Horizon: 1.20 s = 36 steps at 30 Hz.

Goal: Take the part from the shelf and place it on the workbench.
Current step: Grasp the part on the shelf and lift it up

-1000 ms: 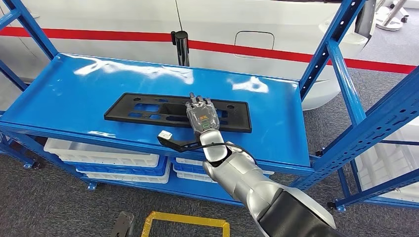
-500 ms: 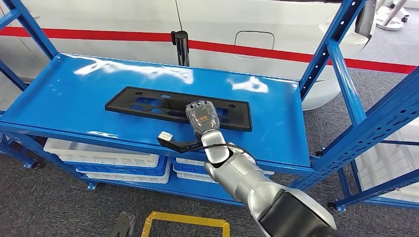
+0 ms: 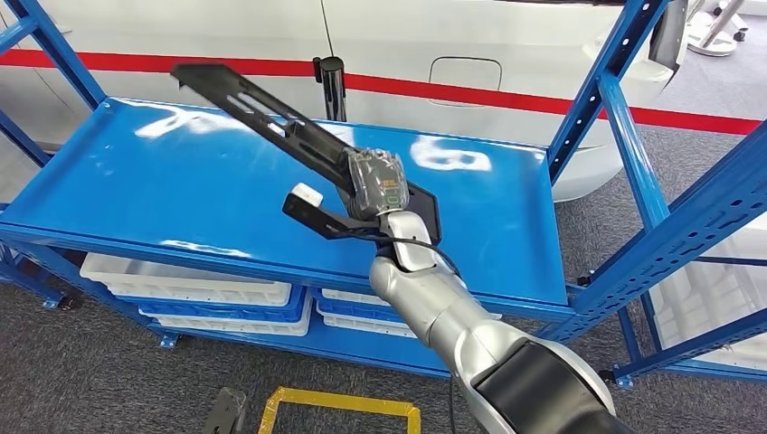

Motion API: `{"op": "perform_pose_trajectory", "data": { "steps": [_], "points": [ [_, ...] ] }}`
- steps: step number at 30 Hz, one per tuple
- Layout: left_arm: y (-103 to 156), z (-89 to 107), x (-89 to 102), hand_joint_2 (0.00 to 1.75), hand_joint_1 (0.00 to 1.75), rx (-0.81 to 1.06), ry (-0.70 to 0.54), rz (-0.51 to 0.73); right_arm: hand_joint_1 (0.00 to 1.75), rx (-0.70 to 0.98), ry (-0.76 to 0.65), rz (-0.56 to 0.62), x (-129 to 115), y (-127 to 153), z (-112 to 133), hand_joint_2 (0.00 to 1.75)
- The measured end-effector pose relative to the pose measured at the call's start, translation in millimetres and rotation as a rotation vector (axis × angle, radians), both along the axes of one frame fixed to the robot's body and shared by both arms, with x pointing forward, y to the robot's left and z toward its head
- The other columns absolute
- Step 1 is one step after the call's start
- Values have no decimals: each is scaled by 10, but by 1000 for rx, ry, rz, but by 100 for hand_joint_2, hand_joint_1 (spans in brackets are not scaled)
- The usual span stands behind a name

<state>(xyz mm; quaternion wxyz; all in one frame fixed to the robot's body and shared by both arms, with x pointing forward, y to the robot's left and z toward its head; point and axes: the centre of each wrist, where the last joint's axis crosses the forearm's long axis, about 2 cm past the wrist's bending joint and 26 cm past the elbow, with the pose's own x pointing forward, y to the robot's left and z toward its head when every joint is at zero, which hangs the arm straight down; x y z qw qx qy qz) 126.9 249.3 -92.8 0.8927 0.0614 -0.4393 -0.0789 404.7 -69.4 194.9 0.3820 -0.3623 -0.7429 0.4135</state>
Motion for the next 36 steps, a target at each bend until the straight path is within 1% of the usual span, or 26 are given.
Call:
{"op": "perform_pose_trajectory", "data": {
  "steps": [3, 5, 9, 11, 15, 17, 19, 21, 24, 29, 36],
  "points": [
    [2, 0, -1, 0, 0, -1, 0, 4, 173, 80, -22, 10, 51, 23, 149, 175],
    [3, -1, -2, 0, 0, -1, -2, 7, 172, 153, -38, 40, 63, 30, 217, 175],
    [7, -3, -9, 0, 0, -2, -7, 12, 174, 395, -49, 110, 97, 55, 428, 175],
    [8, -4, -12, 0, 0, -2, -9, 12, 174, 485, -42, 143, 108, 68, 525, 175],
    [8, -4, -12, 0, 0, -3, -11, 12, 174, 520, -37, 162, 111, 73, 570, 175],
    [9, -4, -12, 87, 0, -3, -12, 13, 174, 586, -21, 206, 100, 84, 644, 175],
    [13, -5, -15, 175, 0, -2, -12, 17, 174, 707, 3, 282, 57, 77, 752, 175],
    [18, -6, -18, 175, 0, 1, -12, 25, 174, 797, 10, 336, 0, 44, 805, 175],
    [25, -8, -22, 175, 0, 1, -14, 38, 175, 846, 4, 367, -61, 2, 817, 175],
    [32, -12, -35, 175, 0, 0, -16, 49, 175, 882, -6, 394, -149, -44, 810, 175],
    [32, -13, -40, 175, 0, -1, -16, 51, 175, 900, -25, 401, -199, -75, 818, 175]
  ]
}}
